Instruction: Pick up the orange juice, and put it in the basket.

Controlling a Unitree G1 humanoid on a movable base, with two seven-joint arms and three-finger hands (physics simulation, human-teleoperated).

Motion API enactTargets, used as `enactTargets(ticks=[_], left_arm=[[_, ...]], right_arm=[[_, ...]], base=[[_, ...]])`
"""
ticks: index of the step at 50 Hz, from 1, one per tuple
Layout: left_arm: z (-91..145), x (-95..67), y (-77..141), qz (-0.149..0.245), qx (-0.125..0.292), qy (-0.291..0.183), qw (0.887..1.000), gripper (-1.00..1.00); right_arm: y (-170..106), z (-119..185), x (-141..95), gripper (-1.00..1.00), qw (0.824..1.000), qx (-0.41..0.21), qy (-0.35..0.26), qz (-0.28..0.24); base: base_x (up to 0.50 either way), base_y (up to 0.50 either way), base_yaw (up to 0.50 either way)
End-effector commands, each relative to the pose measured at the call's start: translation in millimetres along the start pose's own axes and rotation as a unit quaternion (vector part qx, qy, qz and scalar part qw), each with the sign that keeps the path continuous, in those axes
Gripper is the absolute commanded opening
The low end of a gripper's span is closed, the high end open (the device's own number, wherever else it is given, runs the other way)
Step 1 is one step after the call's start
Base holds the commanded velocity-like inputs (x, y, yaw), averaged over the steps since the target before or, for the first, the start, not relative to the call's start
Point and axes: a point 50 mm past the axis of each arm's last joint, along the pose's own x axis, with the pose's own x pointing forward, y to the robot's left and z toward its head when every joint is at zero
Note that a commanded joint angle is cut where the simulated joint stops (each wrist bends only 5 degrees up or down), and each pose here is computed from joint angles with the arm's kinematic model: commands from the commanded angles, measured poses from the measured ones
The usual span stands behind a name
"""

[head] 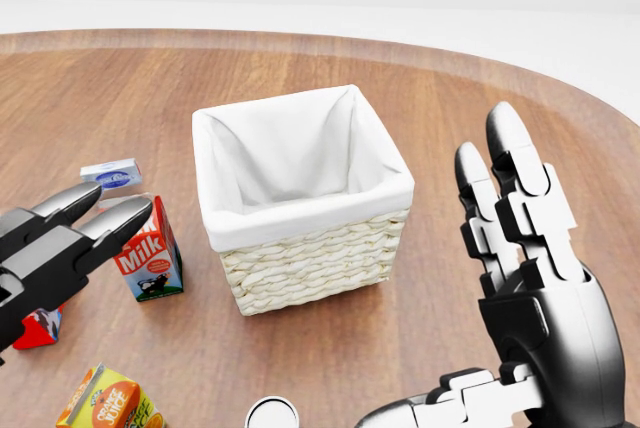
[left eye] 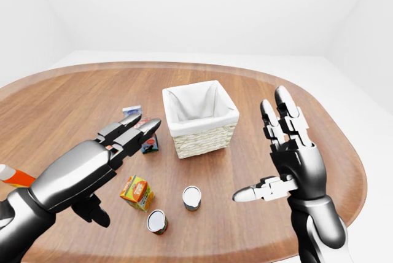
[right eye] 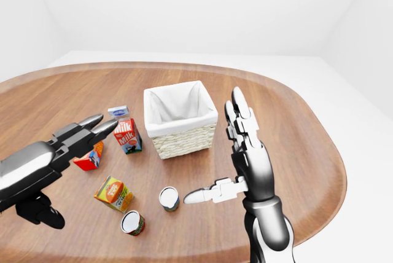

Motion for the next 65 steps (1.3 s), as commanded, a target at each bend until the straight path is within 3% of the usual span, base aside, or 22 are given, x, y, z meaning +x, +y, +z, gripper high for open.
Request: enactTargets(ticks=[1,16,19,23,41,65], left_arm=[[-22,1.4,-33,-0.029,-0.065,0.056,0.996,1.0],[-63,11.4,-70,-0.039,-0.14,0.142,0.979,1.0],[-57,11.1,-72,-0.046,-0.145,0.127,0.98,1.0],[-65,9.8,-81,-0.051,-0.157,0.153,0.974,1.0],[-77,20.8,-103,-0.059,-0.196,0.178,0.963,1.0],[-89,16.9,-124,-0.081,-0.216,0.221,0.948,1.0]], right_arm=[[0,-3,-1,1.0,1.0,0.002,0.007,0.0],[0,-1,-2,1.0,1.0,0.009,0.003,-0.003],[0,-4,-3,1.0,1.0,0.01,0.012,-0.002],[0,-3,-4,1.0,1.0,0.01,0.012,-0.003],[0,0,-5,1.0,1.0,0.021,0.004,-0.001],[1,-2,-7,1.0,1.0,0.024,0.012,0.003]], base=[[0.0,0.0,0.0],[0.0,0.0,0.0],[0.0,0.0,0.0],[0.0,0.0,0.0],[0.0,0.0,0.0],[0.0,0.0,0.0]])
